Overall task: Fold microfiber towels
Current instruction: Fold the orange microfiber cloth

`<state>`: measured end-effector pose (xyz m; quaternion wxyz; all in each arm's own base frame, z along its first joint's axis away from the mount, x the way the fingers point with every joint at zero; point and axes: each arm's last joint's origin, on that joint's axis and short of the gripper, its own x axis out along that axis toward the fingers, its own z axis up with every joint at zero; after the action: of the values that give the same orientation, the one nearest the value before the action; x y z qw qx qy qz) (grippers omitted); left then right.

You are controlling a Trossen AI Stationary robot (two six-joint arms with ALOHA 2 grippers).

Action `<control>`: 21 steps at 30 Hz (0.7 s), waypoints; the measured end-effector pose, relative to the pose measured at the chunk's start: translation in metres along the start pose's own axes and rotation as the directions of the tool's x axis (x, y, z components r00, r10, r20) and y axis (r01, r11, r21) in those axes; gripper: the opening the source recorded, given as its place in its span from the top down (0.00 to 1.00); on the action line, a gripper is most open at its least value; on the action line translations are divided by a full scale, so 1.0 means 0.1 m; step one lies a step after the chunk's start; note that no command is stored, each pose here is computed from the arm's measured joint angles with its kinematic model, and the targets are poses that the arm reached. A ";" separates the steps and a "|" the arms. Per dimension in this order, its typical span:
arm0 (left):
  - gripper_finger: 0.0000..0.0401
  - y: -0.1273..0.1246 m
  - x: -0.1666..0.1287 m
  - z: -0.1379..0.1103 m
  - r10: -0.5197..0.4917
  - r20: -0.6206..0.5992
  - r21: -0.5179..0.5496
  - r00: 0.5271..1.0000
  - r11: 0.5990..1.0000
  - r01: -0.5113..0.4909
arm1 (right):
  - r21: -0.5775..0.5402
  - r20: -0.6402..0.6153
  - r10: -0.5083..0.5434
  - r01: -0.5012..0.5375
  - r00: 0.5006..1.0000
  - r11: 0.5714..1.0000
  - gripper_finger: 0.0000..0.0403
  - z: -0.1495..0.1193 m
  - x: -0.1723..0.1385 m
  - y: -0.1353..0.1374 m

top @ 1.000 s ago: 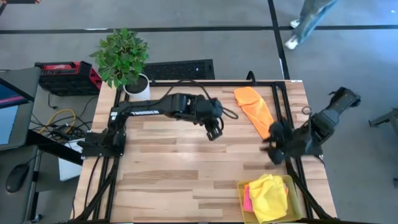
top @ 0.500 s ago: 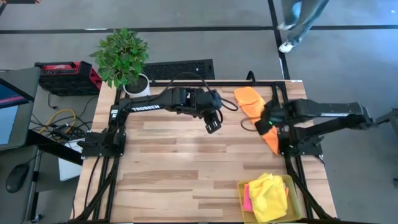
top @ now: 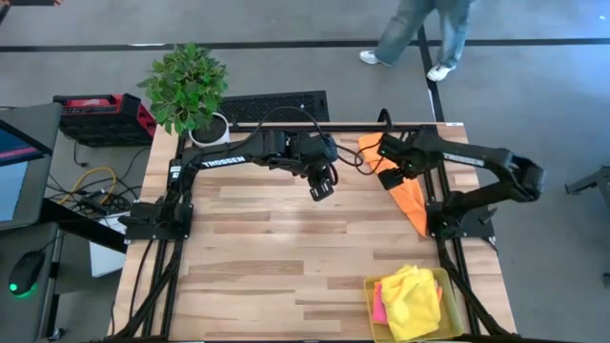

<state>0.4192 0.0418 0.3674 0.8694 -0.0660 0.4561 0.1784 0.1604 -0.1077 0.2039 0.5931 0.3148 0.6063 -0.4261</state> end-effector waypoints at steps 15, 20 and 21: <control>0.71 0.00 0.00 0.00 -0.001 -0.003 -0.001 1.000 1.000 0.001 | -0.117 -0.128 -0.101 0.086 0.987 0.989 0.43 0.30 0.59 0.22; 0.71 0.01 -0.01 -0.03 0.006 -0.032 -0.006 0.999 1.000 -0.006 | -0.171 -0.107 -0.069 0.050 0.992 0.984 0.43 0.26 0.62 0.38; 0.71 0.01 -0.01 -0.04 0.007 -0.040 -0.005 0.999 1.000 -0.008 | -0.184 -0.093 -0.052 0.034 0.994 0.982 0.43 0.25 0.61 0.43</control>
<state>0.4156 0.0414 0.3656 0.8593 -0.0703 0.4730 0.1816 0.2040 -0.1183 0.1388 0.5796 0.2665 0.6777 -0.3658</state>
